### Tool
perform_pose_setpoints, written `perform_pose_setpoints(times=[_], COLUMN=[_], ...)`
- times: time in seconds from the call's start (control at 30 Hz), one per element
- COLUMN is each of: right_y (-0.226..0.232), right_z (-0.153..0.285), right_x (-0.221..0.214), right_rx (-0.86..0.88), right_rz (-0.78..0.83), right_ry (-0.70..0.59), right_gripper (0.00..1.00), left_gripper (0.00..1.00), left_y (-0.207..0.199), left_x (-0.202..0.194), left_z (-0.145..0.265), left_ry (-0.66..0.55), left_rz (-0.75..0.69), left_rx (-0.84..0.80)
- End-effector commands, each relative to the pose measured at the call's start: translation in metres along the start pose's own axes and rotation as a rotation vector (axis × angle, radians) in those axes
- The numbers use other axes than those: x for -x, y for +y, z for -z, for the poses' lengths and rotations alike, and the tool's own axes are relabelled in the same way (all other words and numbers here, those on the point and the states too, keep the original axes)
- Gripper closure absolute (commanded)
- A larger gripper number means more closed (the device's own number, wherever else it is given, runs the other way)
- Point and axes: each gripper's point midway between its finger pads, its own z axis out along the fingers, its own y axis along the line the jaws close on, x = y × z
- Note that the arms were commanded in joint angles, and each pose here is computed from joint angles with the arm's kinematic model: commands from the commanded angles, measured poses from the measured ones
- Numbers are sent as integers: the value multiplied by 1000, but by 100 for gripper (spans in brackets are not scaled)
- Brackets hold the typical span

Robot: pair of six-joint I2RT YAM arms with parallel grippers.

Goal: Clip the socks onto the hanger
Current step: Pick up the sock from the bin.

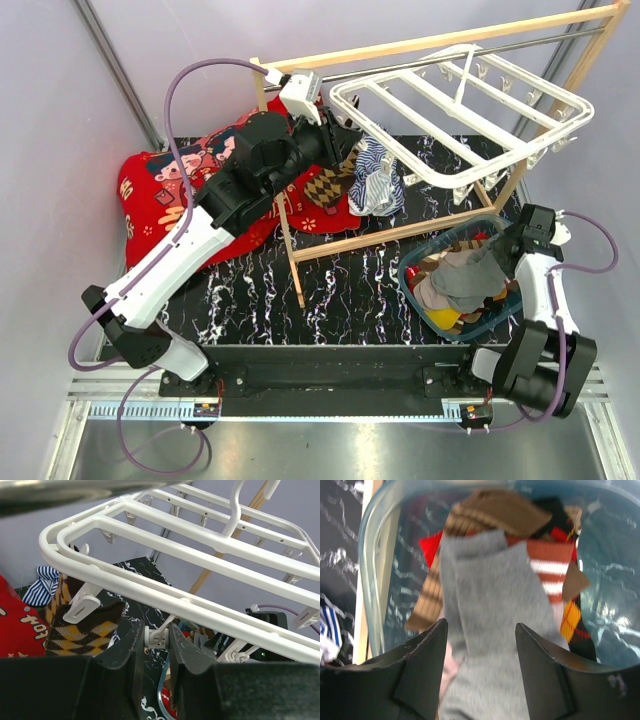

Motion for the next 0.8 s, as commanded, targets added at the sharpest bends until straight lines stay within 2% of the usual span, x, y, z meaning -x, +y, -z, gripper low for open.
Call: perform_pose_setpoints(times=[0.0, 0.1, 0.27, 0.47, 0.57, 0.77], right_y=[9, 3, -4, -3, -3, 3], right_z=[-17, -32, -48, -47, -44, -16], right_x=[29, 27, 25, 20, 18, 19], right_rx=[21, -3, -29, -9, 0, 60], right_rz=[-64, -82, -91, -84, -81, -80], right_ry=[-84, -60, -40, -30, -29, -42], right_gripper=[37, 40, 56, 76, 90, 98], left_gripper=[100, 100, 100, 100, 100, 100], left_y=[-8, -10, -10, -10, -11, -12], left_x=[26, 26, 28, 24, 24, 27], left_z=[16, 17, 19, 18, 19, 20], left_ry=[-73, -72, -77, -70, -70, -73], left_rz=[4, 11, 16, 16, 22, 25], left_rx=[-34, -48, -48, -50, -54, -54])
